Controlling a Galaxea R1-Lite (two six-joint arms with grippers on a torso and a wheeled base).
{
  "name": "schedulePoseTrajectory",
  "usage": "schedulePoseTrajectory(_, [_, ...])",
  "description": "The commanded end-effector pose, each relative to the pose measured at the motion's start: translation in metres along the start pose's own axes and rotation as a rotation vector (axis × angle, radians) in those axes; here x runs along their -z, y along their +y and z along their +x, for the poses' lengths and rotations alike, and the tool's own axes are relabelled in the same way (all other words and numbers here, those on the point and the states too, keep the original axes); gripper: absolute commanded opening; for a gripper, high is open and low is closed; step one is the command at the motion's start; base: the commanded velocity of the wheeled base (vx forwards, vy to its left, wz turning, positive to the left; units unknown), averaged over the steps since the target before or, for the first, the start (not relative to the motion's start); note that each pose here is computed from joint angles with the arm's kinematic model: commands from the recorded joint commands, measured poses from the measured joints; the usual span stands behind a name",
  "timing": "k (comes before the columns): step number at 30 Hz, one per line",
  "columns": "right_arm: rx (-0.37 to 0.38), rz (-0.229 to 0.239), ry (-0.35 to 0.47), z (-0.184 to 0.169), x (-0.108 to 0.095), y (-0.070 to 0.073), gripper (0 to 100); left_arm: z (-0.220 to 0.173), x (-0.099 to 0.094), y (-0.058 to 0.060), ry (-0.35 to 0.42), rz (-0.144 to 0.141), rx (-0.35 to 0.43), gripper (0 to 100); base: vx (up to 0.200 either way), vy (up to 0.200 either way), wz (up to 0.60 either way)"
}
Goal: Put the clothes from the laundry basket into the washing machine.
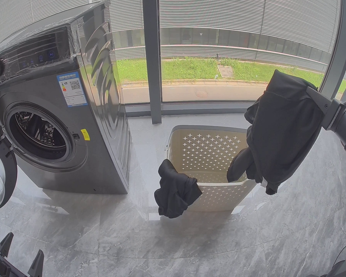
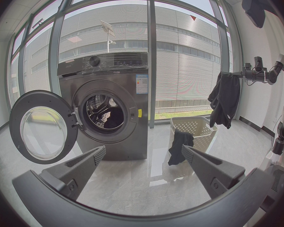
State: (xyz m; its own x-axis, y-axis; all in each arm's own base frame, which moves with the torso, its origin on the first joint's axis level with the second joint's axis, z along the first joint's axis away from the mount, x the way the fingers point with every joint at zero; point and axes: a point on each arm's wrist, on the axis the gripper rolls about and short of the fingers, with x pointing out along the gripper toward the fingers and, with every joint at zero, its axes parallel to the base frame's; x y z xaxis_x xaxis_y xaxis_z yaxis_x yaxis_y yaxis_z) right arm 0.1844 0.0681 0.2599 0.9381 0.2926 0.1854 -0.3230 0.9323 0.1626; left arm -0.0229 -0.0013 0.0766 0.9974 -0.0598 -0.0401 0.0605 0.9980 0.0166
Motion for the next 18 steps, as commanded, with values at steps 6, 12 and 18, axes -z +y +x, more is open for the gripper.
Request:
schedulePoseTrajectory(6, [-0.002,-0.005,0.008,-0.001,0.002,0.001,0,0.000,0.005,0.000,0.000,0.001,0.000,100,0.000,0.200,0.00])
schedulePoseTrajectory(12, [0.000,-0.001,0.011,-0.001,0.004,0.006,0,0.000,0.005,0.000,0.000,-0.001,0.000,100,0.000,0.200,0.00])
schedulePoseTrajectory(18, [-0.021,0.008,0.018,-0.001,0.006,0.014,0,0.000,0.005,0.000,0.000,-0.002,0.000,100,0.000,0.200,0.00])
